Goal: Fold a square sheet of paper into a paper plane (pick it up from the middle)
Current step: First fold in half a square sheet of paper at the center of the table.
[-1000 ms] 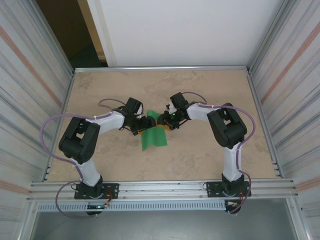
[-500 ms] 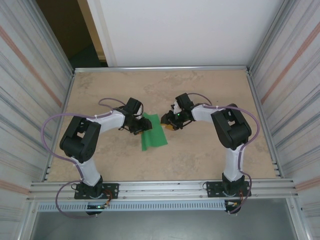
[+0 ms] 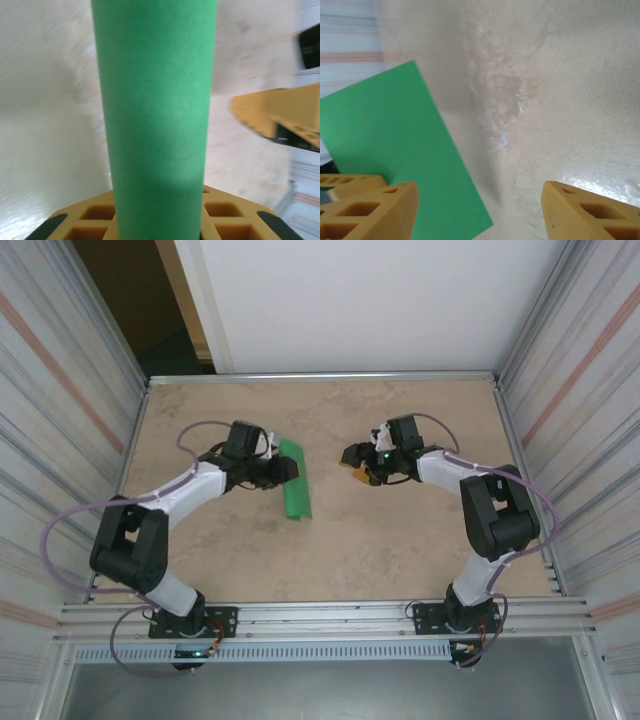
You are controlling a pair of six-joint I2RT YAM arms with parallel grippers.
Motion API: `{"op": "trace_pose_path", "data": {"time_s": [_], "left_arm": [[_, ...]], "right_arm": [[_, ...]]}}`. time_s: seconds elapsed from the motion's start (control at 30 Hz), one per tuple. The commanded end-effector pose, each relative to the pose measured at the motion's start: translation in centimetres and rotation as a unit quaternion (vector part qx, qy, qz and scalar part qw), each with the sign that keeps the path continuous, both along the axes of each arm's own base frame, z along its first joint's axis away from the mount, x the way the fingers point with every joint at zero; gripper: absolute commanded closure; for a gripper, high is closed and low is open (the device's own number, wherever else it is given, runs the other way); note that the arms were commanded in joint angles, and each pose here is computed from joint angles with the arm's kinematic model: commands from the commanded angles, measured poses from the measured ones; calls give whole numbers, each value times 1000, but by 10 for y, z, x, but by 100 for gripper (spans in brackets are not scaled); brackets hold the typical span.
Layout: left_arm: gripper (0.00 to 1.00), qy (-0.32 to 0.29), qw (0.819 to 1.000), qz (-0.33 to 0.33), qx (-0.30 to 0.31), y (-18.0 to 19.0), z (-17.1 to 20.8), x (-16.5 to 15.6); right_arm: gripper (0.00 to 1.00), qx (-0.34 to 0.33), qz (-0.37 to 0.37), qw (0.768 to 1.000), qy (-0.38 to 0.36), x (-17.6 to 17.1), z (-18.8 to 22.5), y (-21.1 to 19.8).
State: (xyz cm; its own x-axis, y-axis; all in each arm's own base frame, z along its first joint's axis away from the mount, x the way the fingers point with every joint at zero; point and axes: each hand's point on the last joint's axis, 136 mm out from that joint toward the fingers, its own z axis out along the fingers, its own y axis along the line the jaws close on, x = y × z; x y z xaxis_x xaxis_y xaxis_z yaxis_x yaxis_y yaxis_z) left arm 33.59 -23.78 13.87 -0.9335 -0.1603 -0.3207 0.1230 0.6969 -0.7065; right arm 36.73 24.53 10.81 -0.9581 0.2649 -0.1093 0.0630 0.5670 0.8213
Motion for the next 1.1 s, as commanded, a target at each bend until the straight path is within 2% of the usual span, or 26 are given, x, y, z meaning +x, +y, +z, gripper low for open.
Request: {"op": "trace_pose_path", "data": {"time_s": [0.0,0.13,0.3,0.43,0.63,0.8,1.07], "left_arm": [[71,-54,992,-44,-103,-21,68,0],[71,-71,984,-63,-150,-29,106,0],[71,-74,975,-77,-195,-37,135,-1],[71,-63,970,-88,-215,-41,140,-3],[71,-36,967,-83,-237,-38,126,3],[71,-19,966,-79,-245,-37,118,6],[71,0,968,-65,-242,-30,103,10]], "right_arm": [[25,57,28,997,-46,0,43,6],[13,89,57,993,-61,-5,67,18],[7,124,81,986,-82,-10,89,31],[5,153,87,979,-100,-9,108,35],[7,178,107,973,-104,-13,119,44],[17,202,135,964,-107,-20,124,57],[24,214,155,959,-100,-21,126,68]]}}
